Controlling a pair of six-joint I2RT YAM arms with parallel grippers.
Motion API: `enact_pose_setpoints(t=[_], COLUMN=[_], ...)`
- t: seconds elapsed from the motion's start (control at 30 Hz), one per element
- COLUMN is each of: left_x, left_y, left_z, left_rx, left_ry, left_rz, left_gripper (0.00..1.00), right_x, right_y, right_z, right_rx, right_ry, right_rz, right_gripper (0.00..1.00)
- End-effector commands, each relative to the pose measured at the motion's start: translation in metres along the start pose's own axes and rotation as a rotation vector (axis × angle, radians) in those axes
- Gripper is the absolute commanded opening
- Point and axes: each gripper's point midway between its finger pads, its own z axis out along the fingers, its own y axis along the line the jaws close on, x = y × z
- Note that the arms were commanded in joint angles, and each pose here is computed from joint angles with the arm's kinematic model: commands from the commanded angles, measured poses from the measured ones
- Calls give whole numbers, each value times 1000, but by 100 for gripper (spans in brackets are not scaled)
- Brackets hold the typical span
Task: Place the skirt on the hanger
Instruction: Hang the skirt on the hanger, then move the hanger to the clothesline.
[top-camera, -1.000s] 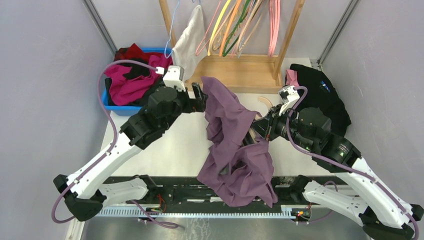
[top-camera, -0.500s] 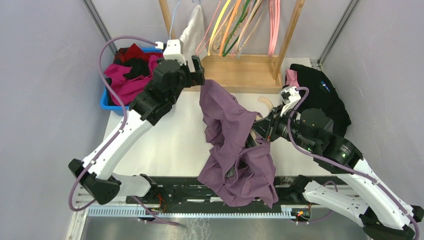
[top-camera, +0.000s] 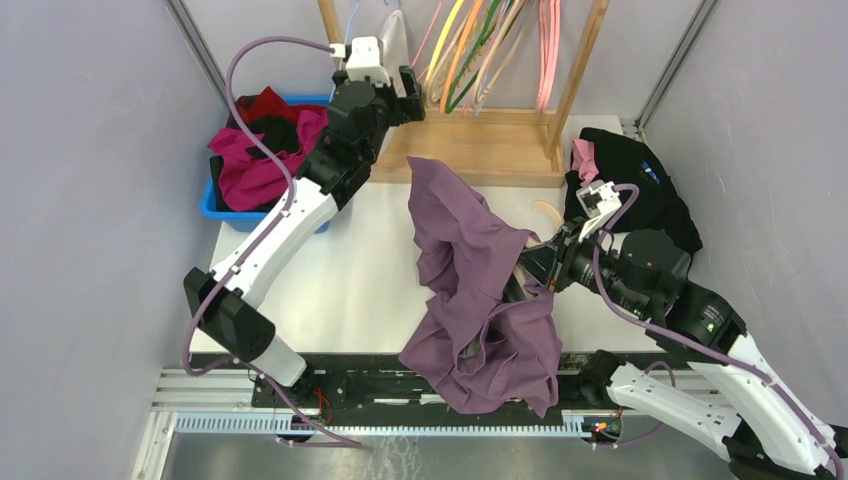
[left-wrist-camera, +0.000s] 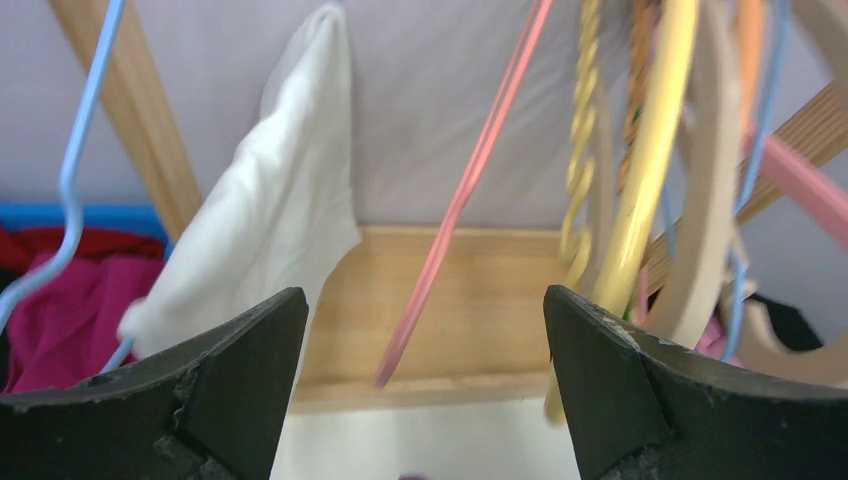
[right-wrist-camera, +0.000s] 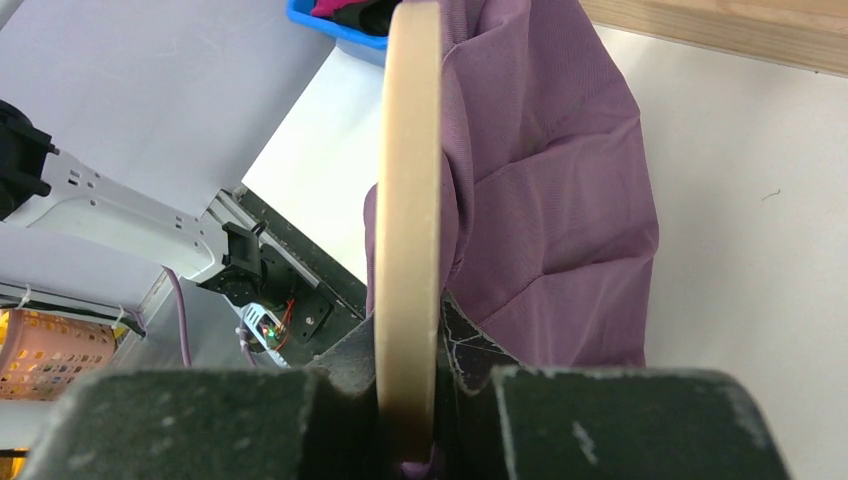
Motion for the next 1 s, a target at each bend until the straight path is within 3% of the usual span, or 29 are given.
enact_pose_setpoints(t=[0.0,0.2,0.5,0.57,0.97], left_x=[-86,-106,-125,-119,-76], left_y=[-25,-49,-41,-35,-62], left_z=[12,35,99,109,142], left_rx=[109,242,255,223,382], left_ry=[-252,-274,-311,-303,-277], left_rz=[-6,8,-22,-33,-94], left_gripper=[94,94,90,90,86], right_x=[-46,-41,-38,-37,-31], right_y=[24,20,18,16,10], right_z=[-13,-11,-10,-11,-9], right_rx=[-84,-73,-65,-60,-38], right_ry=[-167,-164,-159,-159,-150], right_rz=[-5,-6,-3,-4,-8], right_gripper=[1,1,1,1,1])
